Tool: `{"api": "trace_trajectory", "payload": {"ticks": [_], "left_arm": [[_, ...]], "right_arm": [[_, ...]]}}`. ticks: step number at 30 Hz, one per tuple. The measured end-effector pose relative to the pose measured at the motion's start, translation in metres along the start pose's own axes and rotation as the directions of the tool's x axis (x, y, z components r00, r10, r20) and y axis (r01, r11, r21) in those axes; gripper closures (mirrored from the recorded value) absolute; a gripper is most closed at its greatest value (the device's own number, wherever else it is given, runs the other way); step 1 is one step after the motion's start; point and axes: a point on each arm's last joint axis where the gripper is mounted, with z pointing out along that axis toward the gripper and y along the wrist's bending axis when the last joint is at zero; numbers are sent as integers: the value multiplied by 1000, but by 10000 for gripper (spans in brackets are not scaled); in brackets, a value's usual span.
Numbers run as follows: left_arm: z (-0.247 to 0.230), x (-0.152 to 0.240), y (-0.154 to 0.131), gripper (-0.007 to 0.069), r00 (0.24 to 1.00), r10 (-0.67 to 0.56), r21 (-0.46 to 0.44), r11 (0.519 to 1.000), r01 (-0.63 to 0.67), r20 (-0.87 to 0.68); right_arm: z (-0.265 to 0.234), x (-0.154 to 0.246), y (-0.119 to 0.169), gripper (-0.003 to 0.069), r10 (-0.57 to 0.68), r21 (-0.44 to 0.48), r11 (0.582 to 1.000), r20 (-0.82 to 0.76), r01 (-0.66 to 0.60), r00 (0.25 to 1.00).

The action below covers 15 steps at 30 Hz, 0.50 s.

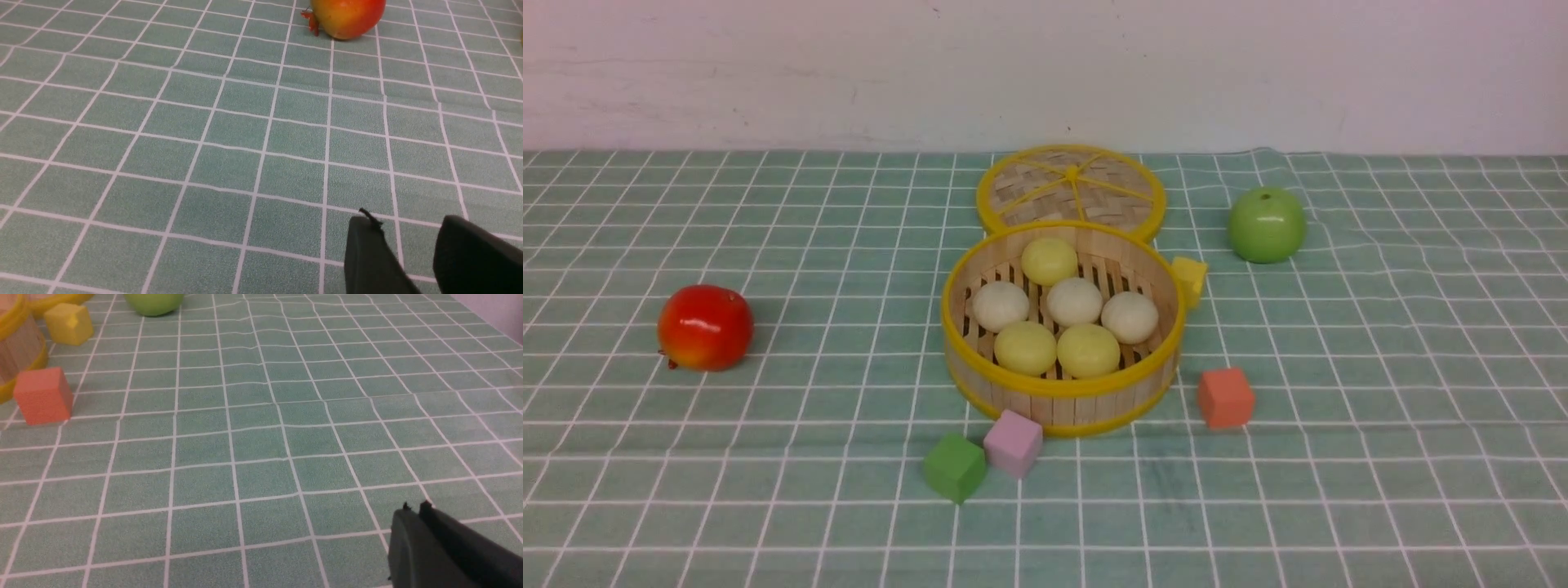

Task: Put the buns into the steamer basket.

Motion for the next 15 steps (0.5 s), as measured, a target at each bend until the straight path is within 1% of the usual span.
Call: {"api": "trace_trajectory", "payload": {"ticks": [5, 15], "left_arm": [[0, 0, 0, 387, 1000, 0, 0, 1000, 0, 0], [0, 0, 0, 387, 1000, 0, 0, 1000, 0, 0]], "right_arm": [[0, 0, 1, 638, -8, -22, 1000, -1, 8, 1000], [0, 0, 1, 627, -8, -25, 1000, -2, 8, 1000]]}}
